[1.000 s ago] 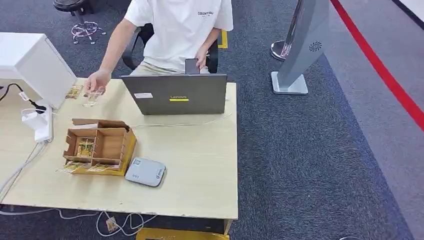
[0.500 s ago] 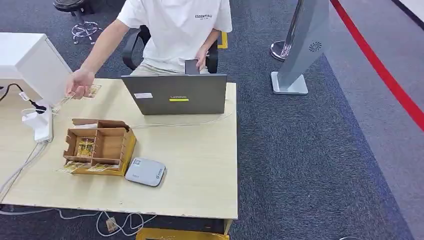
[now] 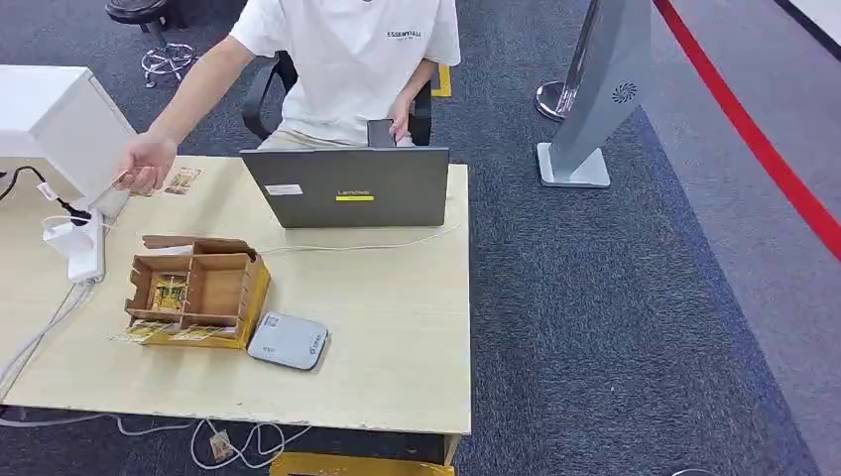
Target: Pass the card to the sensor for recognition and then transmit it.
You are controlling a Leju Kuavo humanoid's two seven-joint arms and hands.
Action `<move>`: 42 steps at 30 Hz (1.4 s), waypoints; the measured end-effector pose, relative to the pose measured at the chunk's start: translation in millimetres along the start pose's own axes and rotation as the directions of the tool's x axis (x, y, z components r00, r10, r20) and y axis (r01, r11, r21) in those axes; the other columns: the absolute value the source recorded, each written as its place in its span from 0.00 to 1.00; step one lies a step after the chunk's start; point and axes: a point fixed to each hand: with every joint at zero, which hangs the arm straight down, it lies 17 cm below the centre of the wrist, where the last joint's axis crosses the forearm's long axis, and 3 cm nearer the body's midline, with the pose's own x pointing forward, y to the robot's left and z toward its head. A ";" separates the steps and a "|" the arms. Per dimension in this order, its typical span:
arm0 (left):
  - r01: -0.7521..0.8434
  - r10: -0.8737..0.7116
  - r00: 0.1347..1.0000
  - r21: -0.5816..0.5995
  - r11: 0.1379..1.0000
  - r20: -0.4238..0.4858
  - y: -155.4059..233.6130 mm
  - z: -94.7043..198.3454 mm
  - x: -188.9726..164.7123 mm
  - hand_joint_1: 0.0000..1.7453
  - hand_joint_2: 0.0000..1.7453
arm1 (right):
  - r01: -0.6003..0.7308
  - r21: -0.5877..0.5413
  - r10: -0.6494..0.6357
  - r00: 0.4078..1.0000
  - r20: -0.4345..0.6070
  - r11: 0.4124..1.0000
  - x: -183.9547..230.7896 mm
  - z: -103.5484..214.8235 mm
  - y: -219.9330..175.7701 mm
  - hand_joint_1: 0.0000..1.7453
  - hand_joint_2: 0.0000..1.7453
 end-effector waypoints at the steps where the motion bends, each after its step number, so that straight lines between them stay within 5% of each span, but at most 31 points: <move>1: 0.015 -0.015 1.000 -0.025 1.000 -0.003 -13.0 -0.6 -1.5 0.00 1.00 | -0.002 0.001 0.002 1.000 0.000 1.000 0.7 -0.2 0.0 0.00 1.00; 13: 0.181 -0.180 0.983 -0.324 0.929 0.032 -166.9 5.0 -10.4 0.00 1.00 | -0.028 0.024 0.028 1.000 0.002 0.999 6.0 -1.7 3.8 0.00 1.00; 23: 0.370 -0.307 0.929 -0.482 0.794 0.207 -273.9 20.6 7.5 0.00 1.00 | -0.037 0.042 0.037 0.999 -0.004 0.998 6.9 -1.8 6.8 0.00 1.00; 42: 0.724 -0.363 0.655 -0.414 0.551 0.663 -427.4 80.9 77.2 0.00 1.00 | -0.058 0.052 0.059 0.998 -0.015 0.997 7.6 -2.8 7.7 0.00 1.00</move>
